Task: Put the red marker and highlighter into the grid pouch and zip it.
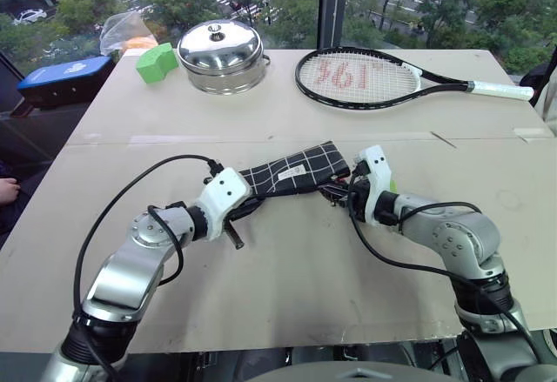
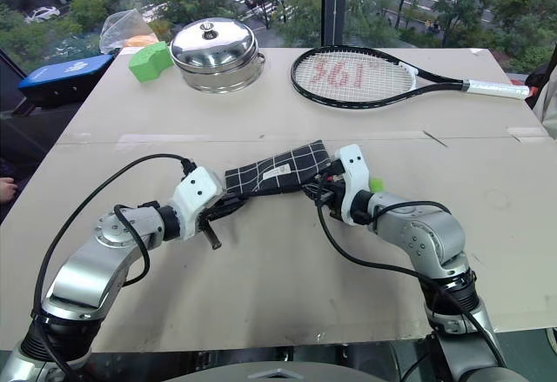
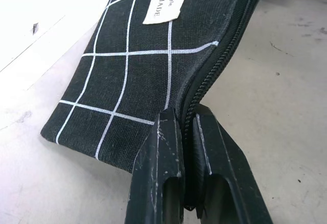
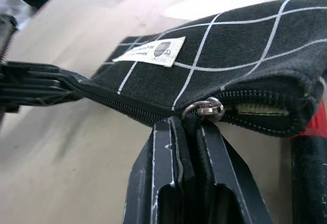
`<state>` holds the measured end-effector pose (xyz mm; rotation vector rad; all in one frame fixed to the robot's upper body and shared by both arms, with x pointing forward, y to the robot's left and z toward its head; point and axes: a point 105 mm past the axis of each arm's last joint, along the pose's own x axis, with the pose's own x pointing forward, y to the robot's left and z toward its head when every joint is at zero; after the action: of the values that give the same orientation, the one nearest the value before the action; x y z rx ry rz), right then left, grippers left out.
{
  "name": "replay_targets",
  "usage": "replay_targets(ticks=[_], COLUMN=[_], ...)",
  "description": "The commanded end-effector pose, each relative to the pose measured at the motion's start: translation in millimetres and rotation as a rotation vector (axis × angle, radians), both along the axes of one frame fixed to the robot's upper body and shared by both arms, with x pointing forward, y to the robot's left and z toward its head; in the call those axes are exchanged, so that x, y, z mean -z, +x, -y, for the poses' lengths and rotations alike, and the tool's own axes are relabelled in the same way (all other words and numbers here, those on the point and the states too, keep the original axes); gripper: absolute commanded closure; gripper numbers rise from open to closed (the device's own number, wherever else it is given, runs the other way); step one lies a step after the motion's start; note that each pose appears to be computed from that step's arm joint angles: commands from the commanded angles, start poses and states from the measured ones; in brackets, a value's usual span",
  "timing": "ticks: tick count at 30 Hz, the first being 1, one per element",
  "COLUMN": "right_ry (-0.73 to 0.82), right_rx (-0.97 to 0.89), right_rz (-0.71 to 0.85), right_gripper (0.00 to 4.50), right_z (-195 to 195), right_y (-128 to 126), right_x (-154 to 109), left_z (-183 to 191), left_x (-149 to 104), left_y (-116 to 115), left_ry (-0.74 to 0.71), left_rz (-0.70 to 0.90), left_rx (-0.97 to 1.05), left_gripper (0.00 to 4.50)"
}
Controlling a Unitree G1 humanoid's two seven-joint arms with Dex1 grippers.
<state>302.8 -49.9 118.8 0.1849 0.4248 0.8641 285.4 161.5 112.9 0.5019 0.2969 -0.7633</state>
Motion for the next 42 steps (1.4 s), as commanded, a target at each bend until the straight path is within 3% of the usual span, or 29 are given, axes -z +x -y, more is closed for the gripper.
replay_targets(ticks=[1, 2, 3, 12, 18, 28, 37, 42], right_ry=[0.028, 0.028, 0.030, -0.023, -0.064, -0.140, -0.146, -0.158], right_rx=[-0.042, -0.054, -0.077, -0.146, -0.219, -0.290, -0.562, -0.549], right_rz=[0.007, 0.006, 0.005, 0.023, 0.054, 0.137, 0.150, 0.197], right_gripper=[4.07, 4.41, 4.48, 4.48, 4.48, 4.48, 4.48, 4.48], right_z=[1.9, 2.0, 1.9, -1.4, -20.6, -60.5, -106.4, -109.7], right_y=[-5.2, -6.8, -9.8, -13.6, -15.6, 5.8, -12.8, -3.4], right_x=[-5.2, -5.1, -5.4, -3.5, -4.3, -9.2, -6.3, -4.6], left_z=[0.6, 0.5, 0.1, 6.3, 13.4, 27.9, 44.7, 46.3], left_x=[-15.2, -15.2, -15.2, -18.4, -20.5, -20.9, -17.8, -15.4], left_y=[0.5, 0.5, 0.3, 1.8, 5.0, 6.5, 10.2, 10.3], left_ry=[-0.001, -0.001, 0.000, -0.004, -0.021, -0.019, -0.029, -0.062], left_rz=[0.060, 0.060, 0.060, 0.066, 0.064, 0.064, 0.071, 0.063], left_rx=[0.010, 0.009, 0.010, 0.023, 0.023, 0.059, 0.083, 0.066], left_gripper=[4.50, 4.50, 4.50, 4.50, 4.50, 4.50, 4.50, 4.50])
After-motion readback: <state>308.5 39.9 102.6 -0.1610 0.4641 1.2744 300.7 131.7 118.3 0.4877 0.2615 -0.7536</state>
